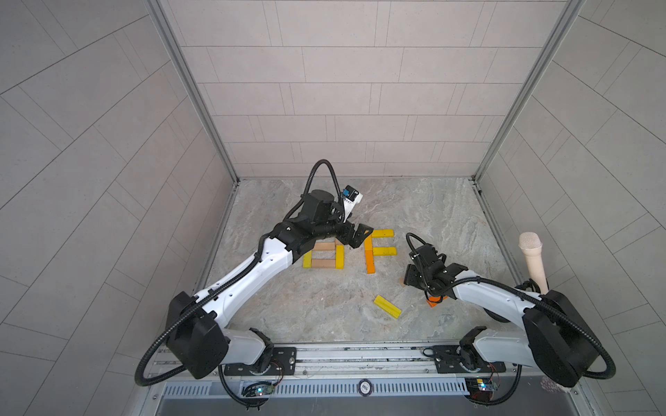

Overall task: Assemble the number 8 with building blocks
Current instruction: Move the building block to the center of the board.

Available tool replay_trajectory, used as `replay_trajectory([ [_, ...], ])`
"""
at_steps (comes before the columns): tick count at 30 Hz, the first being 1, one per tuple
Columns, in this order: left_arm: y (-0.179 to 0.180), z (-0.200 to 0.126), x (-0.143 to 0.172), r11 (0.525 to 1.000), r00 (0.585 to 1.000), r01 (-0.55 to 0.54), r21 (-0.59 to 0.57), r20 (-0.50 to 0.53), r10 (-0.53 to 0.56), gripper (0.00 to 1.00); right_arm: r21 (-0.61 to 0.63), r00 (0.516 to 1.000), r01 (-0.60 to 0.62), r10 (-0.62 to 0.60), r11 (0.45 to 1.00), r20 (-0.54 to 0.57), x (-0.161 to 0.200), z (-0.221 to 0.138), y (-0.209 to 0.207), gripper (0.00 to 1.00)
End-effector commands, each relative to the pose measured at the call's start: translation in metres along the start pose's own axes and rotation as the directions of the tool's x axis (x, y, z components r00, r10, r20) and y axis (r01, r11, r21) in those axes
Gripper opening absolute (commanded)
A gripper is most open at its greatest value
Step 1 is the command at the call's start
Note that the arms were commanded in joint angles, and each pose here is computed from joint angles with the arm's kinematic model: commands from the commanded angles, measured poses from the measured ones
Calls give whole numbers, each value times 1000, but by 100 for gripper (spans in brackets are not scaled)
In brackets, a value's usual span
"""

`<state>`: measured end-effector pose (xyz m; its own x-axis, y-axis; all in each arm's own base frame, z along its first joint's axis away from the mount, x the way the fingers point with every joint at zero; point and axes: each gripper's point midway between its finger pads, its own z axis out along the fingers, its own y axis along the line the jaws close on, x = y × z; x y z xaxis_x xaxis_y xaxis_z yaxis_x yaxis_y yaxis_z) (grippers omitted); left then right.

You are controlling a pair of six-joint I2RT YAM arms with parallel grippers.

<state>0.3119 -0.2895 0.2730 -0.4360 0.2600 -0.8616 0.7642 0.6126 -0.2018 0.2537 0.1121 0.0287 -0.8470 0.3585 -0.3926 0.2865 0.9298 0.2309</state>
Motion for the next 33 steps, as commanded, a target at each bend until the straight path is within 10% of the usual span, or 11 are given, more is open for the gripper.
replay_trajectory([
  [1, -3, -6, -3, 1000, 1000, -26, 9, 9, 26, 100, -24, 1000, 8, -8, 1000, 5, -6, 1, 14, 64],
  [33, 10, 6, 19, 995, 995, -97, -23, -13, 97, 100, 70, 945, 327, -323, 943, -61, -17, 11, 35, 37],
])
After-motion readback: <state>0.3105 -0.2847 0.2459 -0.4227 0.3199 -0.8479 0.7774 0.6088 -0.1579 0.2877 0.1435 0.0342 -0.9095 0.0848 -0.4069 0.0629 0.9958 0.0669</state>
